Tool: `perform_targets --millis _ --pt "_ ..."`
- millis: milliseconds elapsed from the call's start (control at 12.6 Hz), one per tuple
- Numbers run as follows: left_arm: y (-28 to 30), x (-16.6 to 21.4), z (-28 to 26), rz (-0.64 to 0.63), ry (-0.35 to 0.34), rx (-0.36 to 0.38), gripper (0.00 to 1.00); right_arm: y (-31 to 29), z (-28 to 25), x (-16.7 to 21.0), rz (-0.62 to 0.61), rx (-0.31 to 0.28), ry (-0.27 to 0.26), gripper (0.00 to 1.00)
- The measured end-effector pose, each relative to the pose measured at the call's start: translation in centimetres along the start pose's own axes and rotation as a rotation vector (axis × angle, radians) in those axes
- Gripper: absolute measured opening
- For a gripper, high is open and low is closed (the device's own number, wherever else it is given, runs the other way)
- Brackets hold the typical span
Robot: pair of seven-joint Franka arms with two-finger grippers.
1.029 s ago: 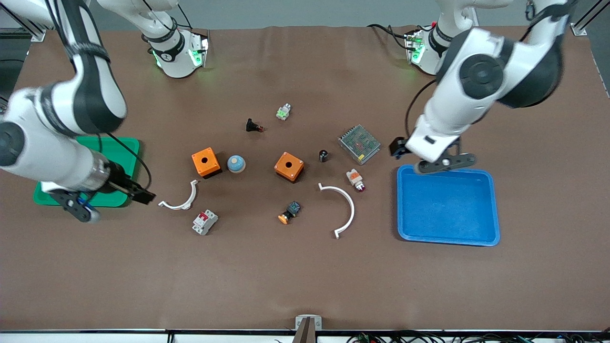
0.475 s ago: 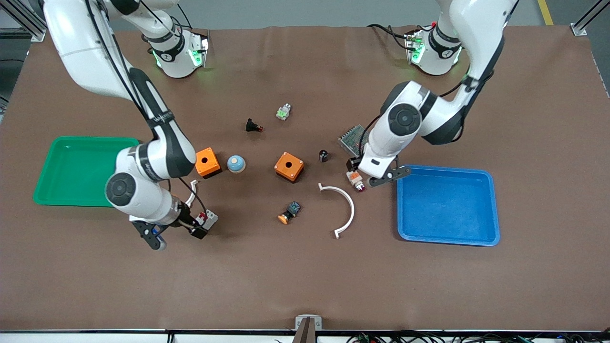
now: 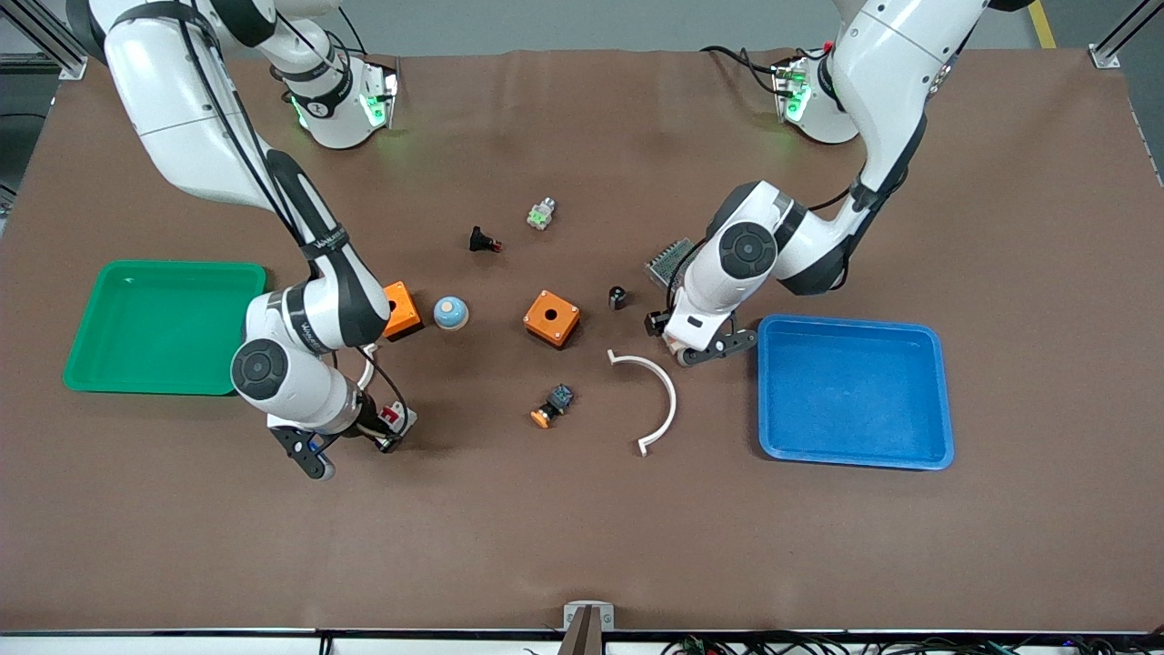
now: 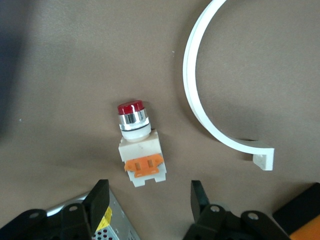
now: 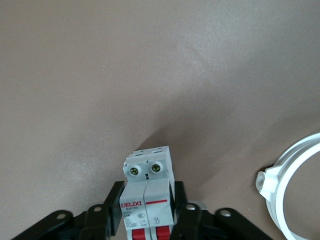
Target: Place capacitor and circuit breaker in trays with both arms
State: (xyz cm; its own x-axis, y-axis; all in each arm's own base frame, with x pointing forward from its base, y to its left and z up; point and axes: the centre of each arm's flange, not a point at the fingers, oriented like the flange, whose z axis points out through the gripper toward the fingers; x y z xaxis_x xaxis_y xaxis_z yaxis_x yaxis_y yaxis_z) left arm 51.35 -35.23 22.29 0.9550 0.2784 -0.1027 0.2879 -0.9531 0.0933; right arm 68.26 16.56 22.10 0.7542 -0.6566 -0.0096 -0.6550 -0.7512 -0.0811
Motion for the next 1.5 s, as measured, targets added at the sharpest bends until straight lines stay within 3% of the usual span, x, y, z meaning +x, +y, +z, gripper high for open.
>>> perform_targets --millis 158,317,633,871,1187,1504 --pt "0.1 0.0 0.7 0.059 0.031 0.028 0.67 -0.1 -0.3 0.1 -0.059 -0.014 0.017 0.41" --pt "0.1 -0.2 1.4 0.1 0.048 0.05 0.64 0.3 -0.8 0.7 -0.121 -0.05 0.001 0.4" --pt "0.5 -1.2 3.6 0.122 0.025 0.061 0.62 6.6 -7.6 7.1 -0.332 -0.13 -0.066 0.4" --pt "0.6 -1.2 4.3 0.122 0.019 0.057 0.62 12.2 -11.6 10.5 -0.447 -0.138 -0.092 0.4" --pt "0.5 -0.7 4.5 0.115 0.023 0.051 0.61 19.8 -10.8 12.5 -0.581 -0.142 -0.148 0.4" --pt "0.5 -0.6 4.5 0.114 0.023 0.051 0.6 27.5 -8.1 12.6 -0.675 -0.116 -0.13 0.4"
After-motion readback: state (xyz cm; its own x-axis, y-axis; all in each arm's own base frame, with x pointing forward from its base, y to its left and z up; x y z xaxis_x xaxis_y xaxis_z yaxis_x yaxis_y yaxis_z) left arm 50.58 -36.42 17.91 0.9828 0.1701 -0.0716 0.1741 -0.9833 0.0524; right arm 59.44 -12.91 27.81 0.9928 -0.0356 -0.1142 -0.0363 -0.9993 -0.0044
